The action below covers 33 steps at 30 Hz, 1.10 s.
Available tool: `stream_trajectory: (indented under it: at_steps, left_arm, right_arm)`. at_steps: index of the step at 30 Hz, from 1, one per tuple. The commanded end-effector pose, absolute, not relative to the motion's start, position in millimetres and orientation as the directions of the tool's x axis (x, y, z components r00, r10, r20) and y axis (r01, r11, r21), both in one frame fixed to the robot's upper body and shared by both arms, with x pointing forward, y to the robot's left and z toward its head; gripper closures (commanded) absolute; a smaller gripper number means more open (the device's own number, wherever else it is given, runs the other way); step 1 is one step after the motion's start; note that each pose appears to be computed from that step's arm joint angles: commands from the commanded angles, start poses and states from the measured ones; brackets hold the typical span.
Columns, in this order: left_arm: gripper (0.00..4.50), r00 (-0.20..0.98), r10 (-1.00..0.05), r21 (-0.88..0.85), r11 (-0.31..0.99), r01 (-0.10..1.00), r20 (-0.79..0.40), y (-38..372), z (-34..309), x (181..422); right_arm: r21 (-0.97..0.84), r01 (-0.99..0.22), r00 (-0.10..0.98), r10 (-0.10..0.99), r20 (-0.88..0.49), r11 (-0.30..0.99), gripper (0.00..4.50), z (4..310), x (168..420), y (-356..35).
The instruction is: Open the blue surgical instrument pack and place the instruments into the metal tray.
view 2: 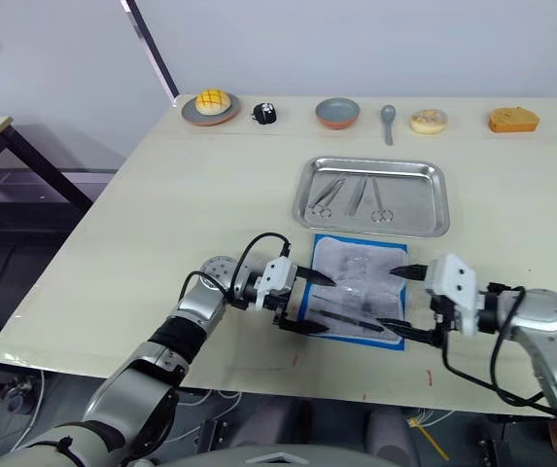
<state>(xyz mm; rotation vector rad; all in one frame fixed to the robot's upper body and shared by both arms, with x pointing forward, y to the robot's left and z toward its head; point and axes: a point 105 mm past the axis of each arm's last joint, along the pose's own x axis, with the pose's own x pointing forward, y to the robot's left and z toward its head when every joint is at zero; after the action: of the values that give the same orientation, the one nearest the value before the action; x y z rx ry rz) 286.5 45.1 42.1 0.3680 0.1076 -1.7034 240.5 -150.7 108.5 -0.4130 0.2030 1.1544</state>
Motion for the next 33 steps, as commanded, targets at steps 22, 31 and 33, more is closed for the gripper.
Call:
stream_trajectory:
  at_steps: [22, 31, 33]
  left_arm:
    - [0.0, -0.132, -0.889, -0.099, -0.098, 0.99, -0.439, 68, -20, 264]
    - [0.0, -0.131, -0.889, -0.102, -0.095, 0.99, -0.44, 68, -21, 263]
    - [0.0, -0.132, -0.889, -0.102, -0.096, 0.99, -0.439, 68, -21, 263]
  right_arm:
    - [-0.247, -0.928, 0.368, 0.8, -0.474, 0.281, 2.76, 50, 254, -143]
    - [-0.254, -0.936, 0.343, 0.8, -0.492, 0.245, 4.47, 52, 250, -145]
    - [-0.264, -0.935, 0.341, 0.801, -0.492, 0.236, 4.47, 56, 250, -146]
